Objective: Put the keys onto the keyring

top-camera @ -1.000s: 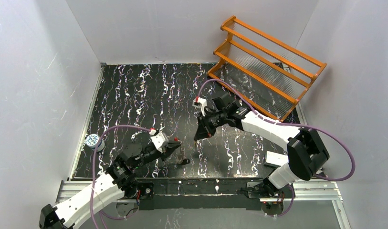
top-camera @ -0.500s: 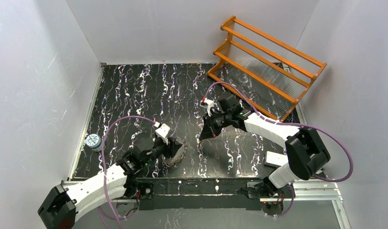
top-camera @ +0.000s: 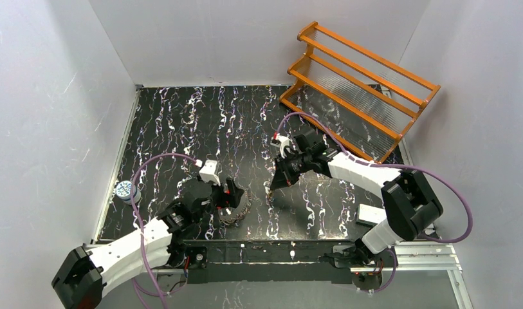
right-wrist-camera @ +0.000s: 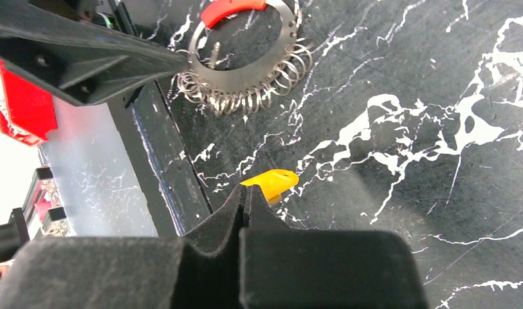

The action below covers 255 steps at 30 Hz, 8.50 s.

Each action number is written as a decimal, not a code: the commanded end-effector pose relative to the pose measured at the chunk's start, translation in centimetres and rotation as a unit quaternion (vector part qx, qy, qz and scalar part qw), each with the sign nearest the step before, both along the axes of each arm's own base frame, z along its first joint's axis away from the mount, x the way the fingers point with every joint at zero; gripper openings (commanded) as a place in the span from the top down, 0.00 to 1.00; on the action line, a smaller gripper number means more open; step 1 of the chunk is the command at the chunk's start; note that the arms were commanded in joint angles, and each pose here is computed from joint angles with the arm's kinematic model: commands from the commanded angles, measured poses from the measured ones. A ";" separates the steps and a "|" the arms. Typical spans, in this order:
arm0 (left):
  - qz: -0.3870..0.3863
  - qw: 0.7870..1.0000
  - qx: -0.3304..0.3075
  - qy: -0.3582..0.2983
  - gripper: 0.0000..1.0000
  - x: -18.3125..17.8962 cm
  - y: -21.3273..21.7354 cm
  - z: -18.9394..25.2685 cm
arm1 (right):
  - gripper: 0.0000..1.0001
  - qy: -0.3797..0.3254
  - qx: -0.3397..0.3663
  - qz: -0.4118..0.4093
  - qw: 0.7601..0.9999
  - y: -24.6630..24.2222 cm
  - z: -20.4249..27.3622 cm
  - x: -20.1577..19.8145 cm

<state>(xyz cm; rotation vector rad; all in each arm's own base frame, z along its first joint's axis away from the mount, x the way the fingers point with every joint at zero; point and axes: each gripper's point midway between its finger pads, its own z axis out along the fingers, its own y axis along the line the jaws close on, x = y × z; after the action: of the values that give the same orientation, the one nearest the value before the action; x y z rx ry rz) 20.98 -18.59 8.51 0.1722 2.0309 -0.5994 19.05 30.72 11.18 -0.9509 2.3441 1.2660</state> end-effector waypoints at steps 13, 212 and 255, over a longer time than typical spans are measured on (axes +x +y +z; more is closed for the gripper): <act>0.112 0.983 0.008 0.145 0.02 -0.5 1.7 -1.8 | 0.69 0.033 -0.097 -0.029 0.994 -1.4 -5.9 1.5; 0.167 0.967 -0.061 0.184 0.46 -1.7 6.5 -0.5 | 0.69 0.049 -0.129 0.063 0.988 11.8 -7.1 -7.9; 0.135 0.965 -0.077 0.210 0.48 -1.0 4.3 -1.9 | 0.63 0.011 -0.155 -0.060 0.986 5.4 -9.6 3.4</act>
<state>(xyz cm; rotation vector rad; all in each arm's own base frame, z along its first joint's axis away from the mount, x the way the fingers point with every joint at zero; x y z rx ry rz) 19.59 -13.16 7.26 -0.3733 2.3277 -0.6160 19.65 40.19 2.98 -0.9071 2.5975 1.0493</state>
